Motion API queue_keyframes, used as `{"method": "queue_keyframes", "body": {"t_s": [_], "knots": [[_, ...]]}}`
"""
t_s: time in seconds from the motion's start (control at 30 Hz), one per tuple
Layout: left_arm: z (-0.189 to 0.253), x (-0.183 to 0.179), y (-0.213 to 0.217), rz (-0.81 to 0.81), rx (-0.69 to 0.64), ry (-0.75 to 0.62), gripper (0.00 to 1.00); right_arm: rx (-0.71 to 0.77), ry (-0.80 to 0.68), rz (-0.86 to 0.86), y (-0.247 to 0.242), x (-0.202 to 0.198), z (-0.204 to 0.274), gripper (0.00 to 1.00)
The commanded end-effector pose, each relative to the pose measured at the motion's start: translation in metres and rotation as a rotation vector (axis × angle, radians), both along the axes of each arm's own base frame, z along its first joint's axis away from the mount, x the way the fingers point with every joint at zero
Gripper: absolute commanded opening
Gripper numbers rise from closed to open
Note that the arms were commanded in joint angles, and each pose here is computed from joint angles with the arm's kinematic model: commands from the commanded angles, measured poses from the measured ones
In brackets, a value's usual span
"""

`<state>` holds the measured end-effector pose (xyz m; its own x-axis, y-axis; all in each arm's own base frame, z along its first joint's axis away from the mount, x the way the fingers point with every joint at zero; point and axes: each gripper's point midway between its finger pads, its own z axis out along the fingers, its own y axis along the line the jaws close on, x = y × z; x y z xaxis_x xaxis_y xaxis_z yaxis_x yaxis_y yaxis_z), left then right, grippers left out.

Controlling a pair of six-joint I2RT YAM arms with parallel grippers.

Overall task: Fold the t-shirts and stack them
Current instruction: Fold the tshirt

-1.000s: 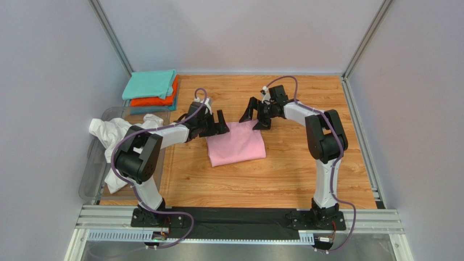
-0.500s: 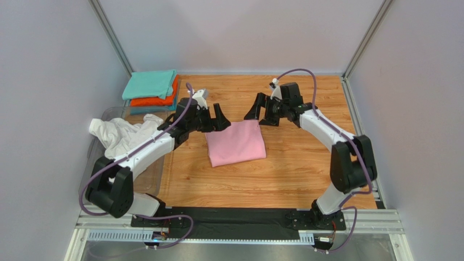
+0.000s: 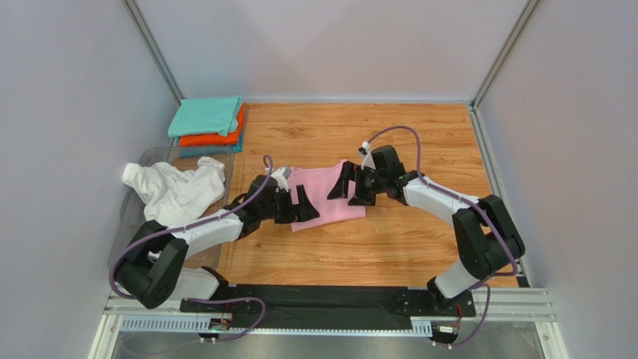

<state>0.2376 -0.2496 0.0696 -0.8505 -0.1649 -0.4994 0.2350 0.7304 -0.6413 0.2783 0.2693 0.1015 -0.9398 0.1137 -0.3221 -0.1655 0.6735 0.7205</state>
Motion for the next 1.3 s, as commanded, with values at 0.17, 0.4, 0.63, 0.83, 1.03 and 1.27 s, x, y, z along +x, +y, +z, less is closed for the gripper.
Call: {"method": "queue_keyframes", "body": {"t_s": [0.17, 0.4, 0.63, 0.83, 1.03, 1.27], "knots": [[-0.015, 0.008, 0.003, 0.046, 0.007, -0.014, 1.00, -0.084, 0.026, -0.082, -0.015, 0.013, -0.047, 1.00], [-0.030, 0.004, 0.014, 0.074, 0.061, 0.011, 1.00, -0.111, 0.086, -0.108, -0.040, 0.004, -0.081, 1.00], [-0.024, 0.006, 0.018, 0.083, 0.078, -0.011, 1.00, -0.084, 0.075, -0.088, -0.044, -0.001, -0.082, 1.00], [0.027, 0.015, 0.024, 0.090, 0.091, -0.118, 1.00, -0.065, 0.004, -0.073, -0.044, 0.002, -0.048, 1.00], [0.094, 0.009, 0.049, 0.157, 0.090, -0.275, 1.00, -0.078, -0.170, -0.114, -0.059, -0.001, 0.023, 1.00], [0.102, -0.001, 0.107, 0.390, 0.185, -0.293, 1.00, -0.167, -0.341, -0.286, -0.107, -0.025, 0.076, 1.00]]}}
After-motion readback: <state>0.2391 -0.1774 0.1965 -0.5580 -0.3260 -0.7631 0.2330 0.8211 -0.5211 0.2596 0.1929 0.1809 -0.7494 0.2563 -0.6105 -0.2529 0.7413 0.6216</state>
